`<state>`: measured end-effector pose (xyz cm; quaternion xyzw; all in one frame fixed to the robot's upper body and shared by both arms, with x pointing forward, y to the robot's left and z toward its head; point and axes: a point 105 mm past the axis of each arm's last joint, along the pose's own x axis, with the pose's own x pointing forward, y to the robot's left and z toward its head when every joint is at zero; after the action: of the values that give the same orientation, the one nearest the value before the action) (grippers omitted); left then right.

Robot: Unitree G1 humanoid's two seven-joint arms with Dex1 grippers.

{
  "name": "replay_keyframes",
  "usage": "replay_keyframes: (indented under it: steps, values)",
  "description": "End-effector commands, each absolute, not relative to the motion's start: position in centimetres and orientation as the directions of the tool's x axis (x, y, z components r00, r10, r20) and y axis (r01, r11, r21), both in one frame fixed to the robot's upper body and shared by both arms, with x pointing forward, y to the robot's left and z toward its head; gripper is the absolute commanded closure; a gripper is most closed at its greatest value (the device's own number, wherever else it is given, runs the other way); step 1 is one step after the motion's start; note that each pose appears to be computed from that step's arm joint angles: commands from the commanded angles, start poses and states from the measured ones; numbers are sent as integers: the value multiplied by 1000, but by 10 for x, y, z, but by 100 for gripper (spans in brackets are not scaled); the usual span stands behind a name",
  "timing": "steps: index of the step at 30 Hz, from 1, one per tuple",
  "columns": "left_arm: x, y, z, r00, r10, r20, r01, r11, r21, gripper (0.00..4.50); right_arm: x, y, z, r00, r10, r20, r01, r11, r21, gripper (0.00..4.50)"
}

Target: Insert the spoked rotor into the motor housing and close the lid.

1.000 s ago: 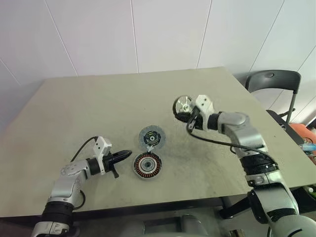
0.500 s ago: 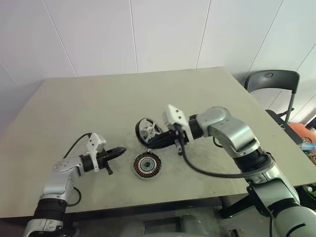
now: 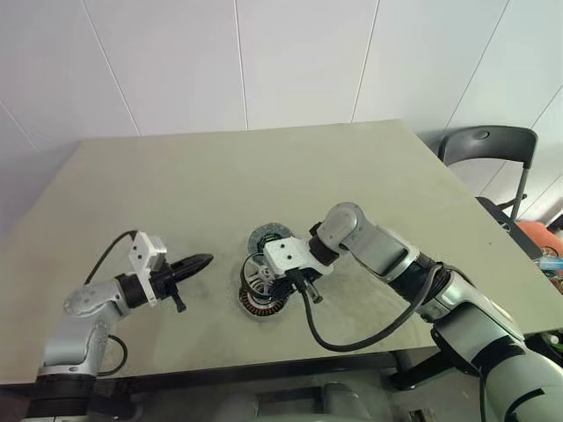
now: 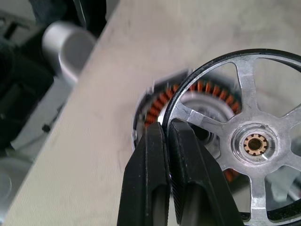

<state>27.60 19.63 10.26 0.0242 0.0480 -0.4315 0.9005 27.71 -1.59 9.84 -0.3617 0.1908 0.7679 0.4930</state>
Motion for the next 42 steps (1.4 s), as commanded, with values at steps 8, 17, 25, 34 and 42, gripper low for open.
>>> replay_keyframes:
  steps: [8,17,25,34,42]
  values:
    - [280,195,121,634,-767,-96,773,633,47,450,258,-14,107,-343,597,-725,-845,-533,-39,445]
    - [285,191,126,633,-769,-87,774,630,57,450,263,-8,100,-306,615,-727,-867,-496,-54,445]
    - [285,188,125,633,-769,-90,774,631,58,450,262,-9,96,-312,611,-728,-868,-495,-44,445]
    - [286,189,122,642,-760,-104,767,640,56,450,257,-7,96,-335,619,-710,-862,-506,-35,445]
    - [287,190,123,651,-752,-106,759,647,68,450,256,-3,107,-355,654,-668,-862,-505,-37,243]
